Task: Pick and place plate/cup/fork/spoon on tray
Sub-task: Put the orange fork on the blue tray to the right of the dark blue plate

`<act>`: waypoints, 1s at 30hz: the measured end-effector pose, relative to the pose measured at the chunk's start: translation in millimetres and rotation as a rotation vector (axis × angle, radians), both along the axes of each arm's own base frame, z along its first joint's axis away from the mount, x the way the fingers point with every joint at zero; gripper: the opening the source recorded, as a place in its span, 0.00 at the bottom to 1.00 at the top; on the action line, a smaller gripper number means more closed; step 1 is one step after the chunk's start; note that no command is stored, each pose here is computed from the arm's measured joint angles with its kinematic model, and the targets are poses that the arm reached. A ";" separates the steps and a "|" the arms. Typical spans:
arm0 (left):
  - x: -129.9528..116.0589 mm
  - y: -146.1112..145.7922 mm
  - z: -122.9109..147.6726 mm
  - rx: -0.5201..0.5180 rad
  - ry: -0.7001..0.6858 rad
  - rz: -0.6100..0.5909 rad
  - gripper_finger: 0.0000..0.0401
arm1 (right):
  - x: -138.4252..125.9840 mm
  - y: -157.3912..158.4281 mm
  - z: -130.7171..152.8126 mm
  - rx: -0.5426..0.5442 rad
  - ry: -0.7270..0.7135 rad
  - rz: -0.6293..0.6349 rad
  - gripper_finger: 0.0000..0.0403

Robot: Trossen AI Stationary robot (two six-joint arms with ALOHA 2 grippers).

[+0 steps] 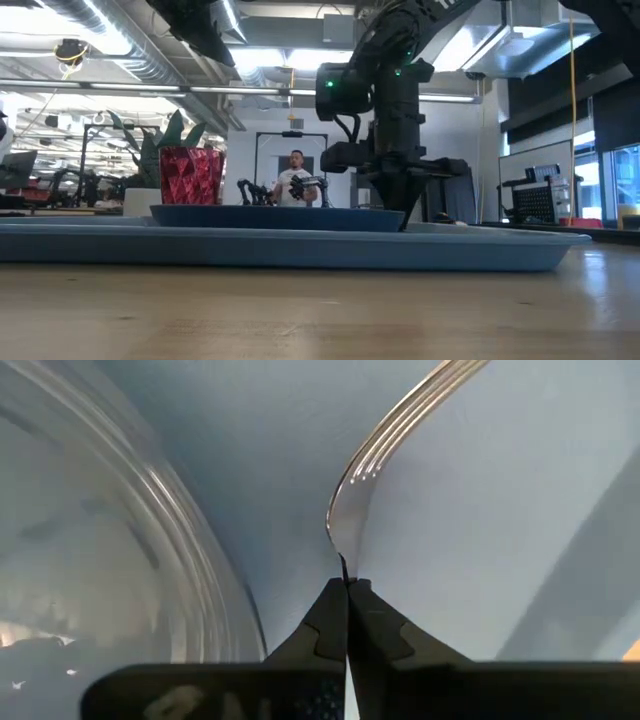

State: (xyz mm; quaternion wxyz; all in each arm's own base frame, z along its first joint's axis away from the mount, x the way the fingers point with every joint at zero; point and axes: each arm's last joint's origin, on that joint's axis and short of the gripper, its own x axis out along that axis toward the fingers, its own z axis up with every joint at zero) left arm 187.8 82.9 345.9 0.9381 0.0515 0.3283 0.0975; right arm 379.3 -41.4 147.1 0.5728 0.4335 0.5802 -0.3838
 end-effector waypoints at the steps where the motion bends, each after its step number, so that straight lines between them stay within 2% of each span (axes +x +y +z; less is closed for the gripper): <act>1: 0.0 0.0 0.0 0.000 0.000 0.000 0.12 | 0.0 0.0 -0.1 0.000 0.000 0.000 0.01; 16: -0.3 -0.1 -0.4 -0.003 0.005 0.000 0.12 | 1.6 1.1 -4.9 0.028 -0.011 0.002 0.16; 26: -0.5 -0.2 -0.7 -0.004 0.008 0.000 0.12 | 1.4 1.2 -3.8 0.032 -0.014 0.003 0.16; 30: -0.6 -0.3 -0.8 -0.005 0.010 0.000 0.12 | 0.6 1.3 6.3 0.028 -0.041 0.004 0.16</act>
